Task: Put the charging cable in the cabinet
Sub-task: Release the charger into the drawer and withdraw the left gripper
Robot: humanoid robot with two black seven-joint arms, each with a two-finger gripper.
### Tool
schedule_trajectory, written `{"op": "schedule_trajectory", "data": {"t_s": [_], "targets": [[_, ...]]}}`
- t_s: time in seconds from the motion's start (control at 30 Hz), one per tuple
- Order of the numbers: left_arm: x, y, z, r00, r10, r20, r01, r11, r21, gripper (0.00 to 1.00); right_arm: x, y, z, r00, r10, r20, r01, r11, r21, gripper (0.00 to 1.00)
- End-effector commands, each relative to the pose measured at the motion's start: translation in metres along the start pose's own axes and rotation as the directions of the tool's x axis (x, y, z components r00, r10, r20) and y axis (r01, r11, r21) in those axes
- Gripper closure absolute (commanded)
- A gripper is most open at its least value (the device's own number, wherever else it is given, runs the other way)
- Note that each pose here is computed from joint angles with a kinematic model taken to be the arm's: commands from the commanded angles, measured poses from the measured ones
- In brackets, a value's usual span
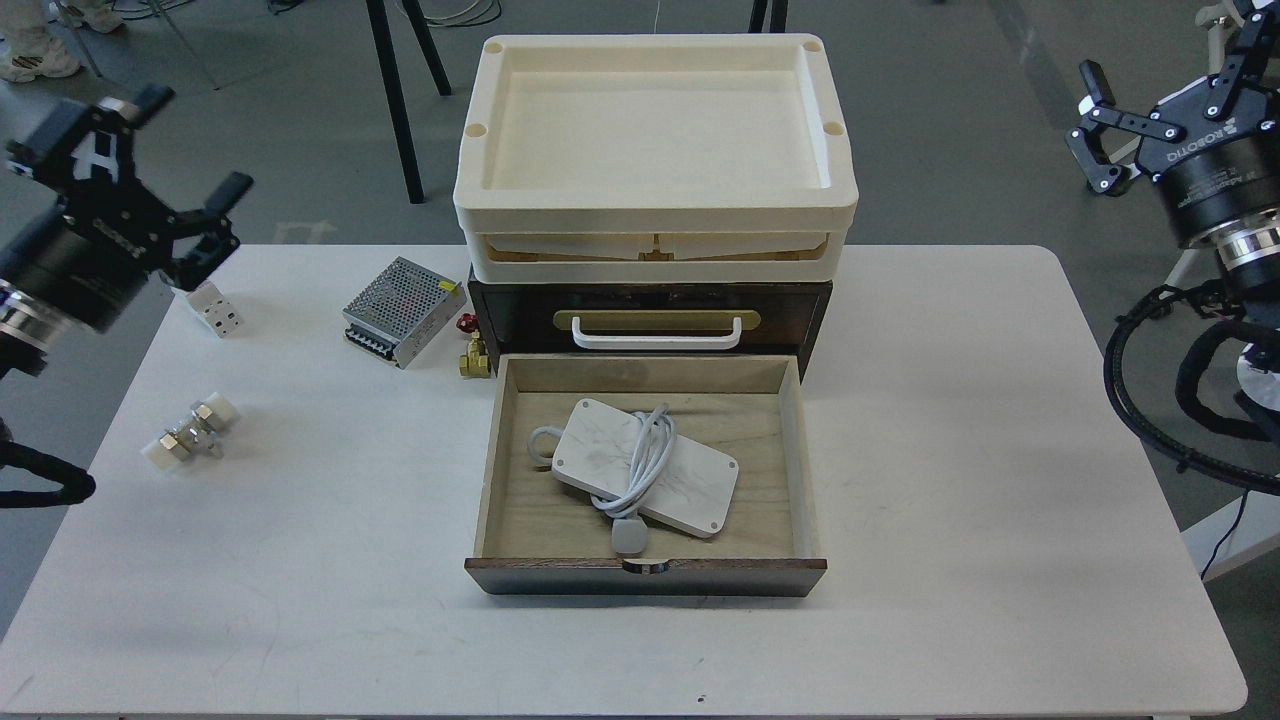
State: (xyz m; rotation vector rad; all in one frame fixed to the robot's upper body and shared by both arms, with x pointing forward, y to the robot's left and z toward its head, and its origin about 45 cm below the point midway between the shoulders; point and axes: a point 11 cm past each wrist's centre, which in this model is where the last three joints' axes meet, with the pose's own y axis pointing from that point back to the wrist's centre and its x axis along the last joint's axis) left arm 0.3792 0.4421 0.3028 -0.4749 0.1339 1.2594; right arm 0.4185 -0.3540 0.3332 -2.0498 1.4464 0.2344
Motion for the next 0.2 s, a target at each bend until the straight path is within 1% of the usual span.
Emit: {"op": "schedule_trajectory", "data": {"t_s": [0.0, 0.17], "targets": [[-0.001, -0.016, 0.004, 0.996, 0.02, -0.084, -0.026, 0.997, -0.075, 0.01, -0.01, -0.004, 0.02, 0.999, -0.012, 0.048, 0.012, 1.0, -0.002, 0.0], [-0.011, -0.025, -0.002, 0.994, -0.004, -0.113, -0.006, 0.996, -0.086, 0.01, -0.012, -0.004, 0.029, 0.997, -0.006, 0.077, 0.007, 1.0, 0.0, 0.0]]}}
